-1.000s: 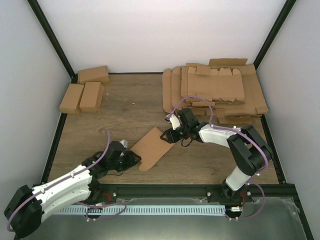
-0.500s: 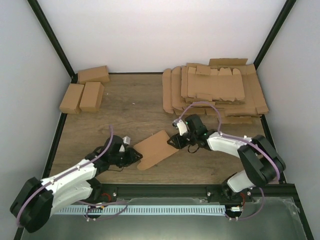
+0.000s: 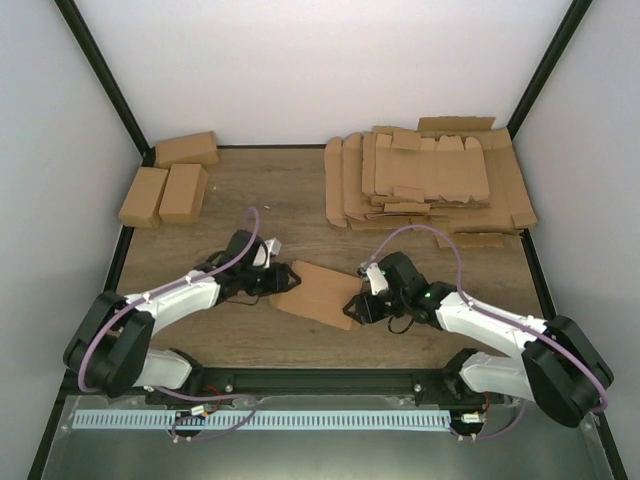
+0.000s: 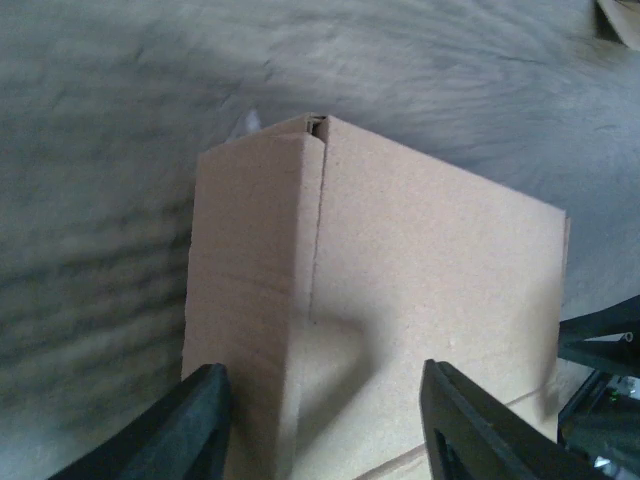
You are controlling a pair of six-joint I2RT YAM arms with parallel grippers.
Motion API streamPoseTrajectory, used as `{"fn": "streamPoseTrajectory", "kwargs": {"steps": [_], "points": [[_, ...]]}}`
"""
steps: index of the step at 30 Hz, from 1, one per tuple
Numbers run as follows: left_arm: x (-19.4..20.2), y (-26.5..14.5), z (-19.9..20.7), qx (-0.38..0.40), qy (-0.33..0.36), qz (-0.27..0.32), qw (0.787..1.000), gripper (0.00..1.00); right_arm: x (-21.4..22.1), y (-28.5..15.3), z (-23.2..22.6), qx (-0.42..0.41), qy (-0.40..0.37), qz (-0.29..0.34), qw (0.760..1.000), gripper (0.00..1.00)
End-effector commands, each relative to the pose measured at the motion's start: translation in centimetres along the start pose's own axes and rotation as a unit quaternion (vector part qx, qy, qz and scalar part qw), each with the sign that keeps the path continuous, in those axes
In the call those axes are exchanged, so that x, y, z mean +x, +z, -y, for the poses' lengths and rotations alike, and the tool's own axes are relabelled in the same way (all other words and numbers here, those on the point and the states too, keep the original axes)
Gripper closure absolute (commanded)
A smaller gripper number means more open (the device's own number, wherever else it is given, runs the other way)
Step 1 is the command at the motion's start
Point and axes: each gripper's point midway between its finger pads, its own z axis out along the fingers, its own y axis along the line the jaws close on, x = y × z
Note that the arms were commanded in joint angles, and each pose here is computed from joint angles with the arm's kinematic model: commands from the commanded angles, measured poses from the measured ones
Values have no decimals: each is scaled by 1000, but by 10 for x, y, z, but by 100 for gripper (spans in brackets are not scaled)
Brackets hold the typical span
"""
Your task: Fold the paper box
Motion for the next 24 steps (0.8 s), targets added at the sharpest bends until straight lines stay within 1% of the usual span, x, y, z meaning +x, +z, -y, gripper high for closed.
{"fn": "streamPoseTrajectory", "kwargs": {"steps": [1, 3, 4, 6, 7, 10, 13, 15, 20, 24], "points": [[-28, 0, 45, 68, 75, 22, 995, 42, -2, -10, -25, -28, 5, 1, 1000, 43], [-37, 1, 34, 40, 63, 39, 996, 34, -7, -15, -14, 12, 22, 13, 1000, 30], [-42, -1, 27, 20, 56, 52, 997, 30, -11, -18, -8, 35, 26, 22, 999, 25], [-47, -6, 19, -3, 48, 77, 996, 23, -22, -24, 0, 66, 25, 40, 997, 20], [-49, -13, 20, -4, 49, 92, 995, 20, -29, -28, 1, 70, 23, 50, 996, 19], [-48, -25, 17, -17, 47, 109, 993, 14, -53, -37, 3, 80, 18, 76, 994, 18], [-42, -36, 7, -52, 44, 106, 992, 13, -79, -42, 12, 92, 11, 97, 991, 17], [-35, -42, 4, -55, 39, 105, 992, 13, -93, -40, 16, 87, 0, 102, 991, 18], [-2, -43, 8, 6, 9, 77, 997, 13, -117, -12, 11, 33, -33, 76, 996, 23], [19, -42, 2, 19, -11, 55, 998, 13, -121, 15, 17, 7, -32, 50, 998, 31]]}}
